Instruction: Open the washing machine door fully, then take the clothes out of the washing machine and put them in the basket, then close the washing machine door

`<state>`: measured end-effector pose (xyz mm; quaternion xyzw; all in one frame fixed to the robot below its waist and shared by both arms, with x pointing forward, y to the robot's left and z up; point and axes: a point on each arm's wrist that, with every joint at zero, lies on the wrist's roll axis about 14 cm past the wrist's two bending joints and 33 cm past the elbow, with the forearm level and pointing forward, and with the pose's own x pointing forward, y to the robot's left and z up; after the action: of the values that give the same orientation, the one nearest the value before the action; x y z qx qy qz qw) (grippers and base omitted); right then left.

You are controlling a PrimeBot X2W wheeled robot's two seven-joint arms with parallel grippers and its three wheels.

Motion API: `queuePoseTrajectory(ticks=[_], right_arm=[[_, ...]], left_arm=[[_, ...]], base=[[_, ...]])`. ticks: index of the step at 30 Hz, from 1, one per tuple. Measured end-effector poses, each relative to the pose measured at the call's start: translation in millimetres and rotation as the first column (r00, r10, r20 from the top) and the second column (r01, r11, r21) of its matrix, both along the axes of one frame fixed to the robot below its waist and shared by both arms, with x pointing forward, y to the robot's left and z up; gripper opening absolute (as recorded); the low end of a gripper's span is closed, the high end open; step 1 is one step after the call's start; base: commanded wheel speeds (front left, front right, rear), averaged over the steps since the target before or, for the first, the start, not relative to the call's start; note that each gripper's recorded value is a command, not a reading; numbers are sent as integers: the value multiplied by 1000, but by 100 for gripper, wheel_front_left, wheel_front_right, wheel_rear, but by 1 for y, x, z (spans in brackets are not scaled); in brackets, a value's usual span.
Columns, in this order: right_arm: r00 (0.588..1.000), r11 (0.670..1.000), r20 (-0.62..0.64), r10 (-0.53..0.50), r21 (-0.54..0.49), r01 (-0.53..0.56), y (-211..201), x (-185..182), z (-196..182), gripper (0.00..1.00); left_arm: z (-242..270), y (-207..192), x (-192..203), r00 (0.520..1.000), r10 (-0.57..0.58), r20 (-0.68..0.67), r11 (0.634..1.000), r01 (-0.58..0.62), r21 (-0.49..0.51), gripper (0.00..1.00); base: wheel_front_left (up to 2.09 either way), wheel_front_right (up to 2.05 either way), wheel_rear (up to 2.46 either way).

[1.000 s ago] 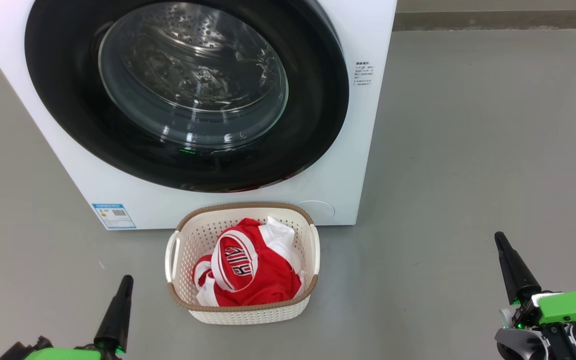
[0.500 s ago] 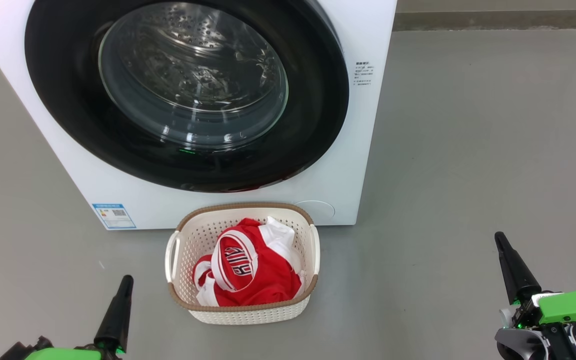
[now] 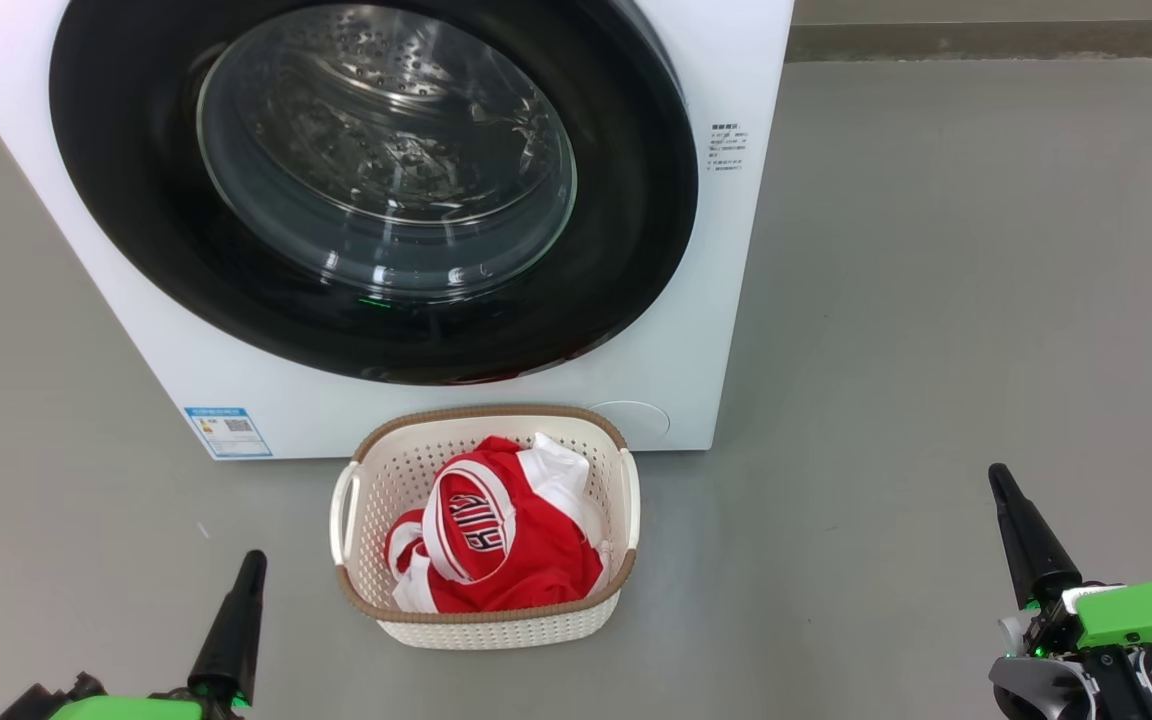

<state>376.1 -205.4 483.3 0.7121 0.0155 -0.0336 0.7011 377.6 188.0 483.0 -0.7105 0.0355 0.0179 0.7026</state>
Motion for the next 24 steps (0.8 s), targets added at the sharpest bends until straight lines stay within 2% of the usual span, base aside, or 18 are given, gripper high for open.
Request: queuePoseTrajectory(ticks=[24], right_arm=[[1000, 1000, 0, 1, 1, -1, 0, 0, 0, 0]], left_arm=[[0, 0, 0, 1000, 1, 0, 1000, -1, -1, 0]], base=[[0, 0, 0]])
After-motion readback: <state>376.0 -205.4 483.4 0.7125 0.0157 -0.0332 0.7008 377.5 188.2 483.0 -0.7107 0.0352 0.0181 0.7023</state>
